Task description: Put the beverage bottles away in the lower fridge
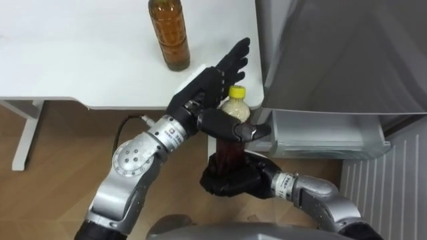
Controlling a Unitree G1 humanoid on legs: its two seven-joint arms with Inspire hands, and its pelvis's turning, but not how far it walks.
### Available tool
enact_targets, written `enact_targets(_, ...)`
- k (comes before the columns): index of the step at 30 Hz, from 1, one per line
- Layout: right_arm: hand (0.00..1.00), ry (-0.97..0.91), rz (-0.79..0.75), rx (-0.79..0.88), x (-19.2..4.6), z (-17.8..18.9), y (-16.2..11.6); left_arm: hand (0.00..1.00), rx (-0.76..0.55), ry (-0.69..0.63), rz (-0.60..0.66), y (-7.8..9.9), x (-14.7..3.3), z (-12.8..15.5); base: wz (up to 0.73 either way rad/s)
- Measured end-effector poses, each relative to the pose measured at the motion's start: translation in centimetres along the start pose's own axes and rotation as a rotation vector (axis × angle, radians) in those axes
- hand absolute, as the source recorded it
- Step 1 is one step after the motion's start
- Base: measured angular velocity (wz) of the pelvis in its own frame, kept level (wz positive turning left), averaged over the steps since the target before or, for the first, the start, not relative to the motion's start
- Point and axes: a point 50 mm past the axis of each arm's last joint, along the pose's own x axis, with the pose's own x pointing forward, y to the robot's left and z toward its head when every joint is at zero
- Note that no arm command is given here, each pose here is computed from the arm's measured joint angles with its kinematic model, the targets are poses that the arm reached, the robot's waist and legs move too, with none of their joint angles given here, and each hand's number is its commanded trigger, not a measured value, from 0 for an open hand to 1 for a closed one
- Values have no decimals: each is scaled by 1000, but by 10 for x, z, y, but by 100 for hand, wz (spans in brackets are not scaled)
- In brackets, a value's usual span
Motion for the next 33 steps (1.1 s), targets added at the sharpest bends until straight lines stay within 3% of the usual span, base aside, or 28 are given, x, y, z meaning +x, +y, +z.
enact_targets(11, 100, 40, -8, 19, -3, -5, -2, 0, -87, -223, -42, -1, 5, 43, 0)
enact_targets(15, 100, 43, -13, 17, -5, -5, -3, 0, -55, -294, -5, 4, 0, 60, 0)
enact_targets(20, 100, 21, -38, 22, -8, -2, -8, 0, -16, -375, 77, 15, 0, 78, 0)
enact_targets(29, 100, 18, -143, 84, -33, -20, -17, 0, 147, -614, 369, 48, -40, 127, -2)
enact_targets(33, 100, 37, -152, 64, -34, -21, -18, 0, 228, -638, 479, 56, -49, 134, 0)
